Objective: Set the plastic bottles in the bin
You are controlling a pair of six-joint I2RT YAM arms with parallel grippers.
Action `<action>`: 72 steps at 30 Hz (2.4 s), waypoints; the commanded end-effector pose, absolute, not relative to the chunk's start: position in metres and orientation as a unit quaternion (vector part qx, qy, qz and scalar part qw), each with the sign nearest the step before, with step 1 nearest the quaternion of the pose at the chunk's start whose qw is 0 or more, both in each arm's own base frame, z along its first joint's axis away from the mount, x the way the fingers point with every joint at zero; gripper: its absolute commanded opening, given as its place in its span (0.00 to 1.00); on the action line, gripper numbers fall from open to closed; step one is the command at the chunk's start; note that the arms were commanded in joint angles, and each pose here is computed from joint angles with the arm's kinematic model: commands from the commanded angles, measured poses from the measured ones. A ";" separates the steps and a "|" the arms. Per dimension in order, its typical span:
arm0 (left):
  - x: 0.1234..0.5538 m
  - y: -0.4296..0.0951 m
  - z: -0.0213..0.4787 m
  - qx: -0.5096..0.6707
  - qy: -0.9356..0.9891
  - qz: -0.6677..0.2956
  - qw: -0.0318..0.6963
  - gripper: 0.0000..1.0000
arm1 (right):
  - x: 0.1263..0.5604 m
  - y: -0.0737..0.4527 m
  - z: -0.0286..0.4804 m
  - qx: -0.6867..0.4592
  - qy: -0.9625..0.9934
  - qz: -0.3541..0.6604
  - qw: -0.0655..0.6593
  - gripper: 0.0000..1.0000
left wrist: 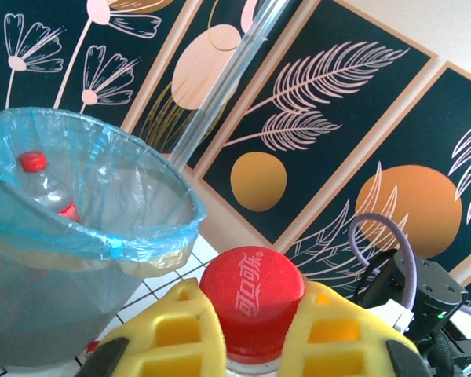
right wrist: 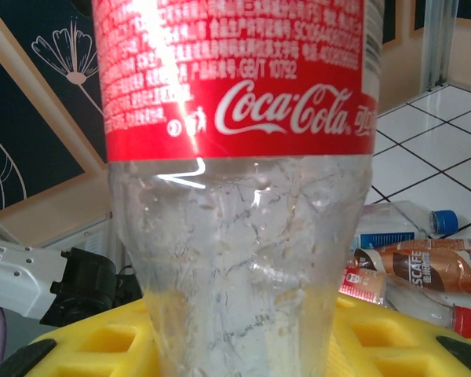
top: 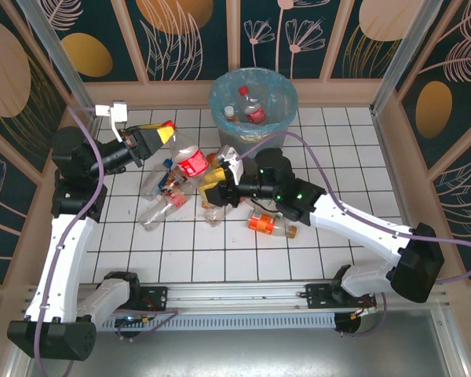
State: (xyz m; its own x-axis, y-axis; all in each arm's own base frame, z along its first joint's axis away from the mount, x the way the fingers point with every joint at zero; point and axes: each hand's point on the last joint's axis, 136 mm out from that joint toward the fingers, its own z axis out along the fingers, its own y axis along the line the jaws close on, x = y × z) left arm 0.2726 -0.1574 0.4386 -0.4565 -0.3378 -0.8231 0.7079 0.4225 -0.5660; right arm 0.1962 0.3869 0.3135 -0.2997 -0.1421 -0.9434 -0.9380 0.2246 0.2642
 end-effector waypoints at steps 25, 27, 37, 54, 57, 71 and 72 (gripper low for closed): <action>0.286 -0.172 0.450 0.136 0.667 -0.524 0.512 0.01 | 0.196 0.391 0.339 -0.419 0.625 0.481 0.450 0.51; 0.291 -0.168 0.454 0.124 0.667 -0.516 0.523 0.00 | 0.202 0.388 0.341 -0.407 0.633 0.468 0.462 0.61; 0.322 -0.144 0.547 0.073 0.601 -0.473 0.640 0.00 | 0.248 0.317 0.381 -0.280 0.668 0.324 0.609 0.85; 0.483 -0.269 0.581 0.158 0.588 -0.395 0.688 0.00 | 0.241 0.212 0.418 -0.139 0.634 0.243 0.721 0.90; 0.497 -0.295 0.553 0.171 0.598 -0.391 0.678 0.00 | 0.238 0.205 0.421 -0.130 0.632 0.242 0.724 0.90; 0.520 -0.358 0.434 0.231 0.683 -0.337 0.606 0.00 | 0.234 0.191 0.412 -0.110 0.639 0.241 0.723 0.90; 0.520 -0.359 0.429 0.235 0.685 -0.336 0.602 0.04 | 0.234 0.191 0.412 -0.110 0.638 0.242 0.723 0.90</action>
State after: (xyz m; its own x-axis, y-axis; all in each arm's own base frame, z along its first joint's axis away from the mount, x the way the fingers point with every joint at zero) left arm 0.5161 -0.3623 0.4395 -0.1778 -0.1230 -0.9763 0.7330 0.6455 -0.2148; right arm 0.2320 0.1964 0.4142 0.0761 0.1816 -0.9804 -0.5106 0.8516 0.1181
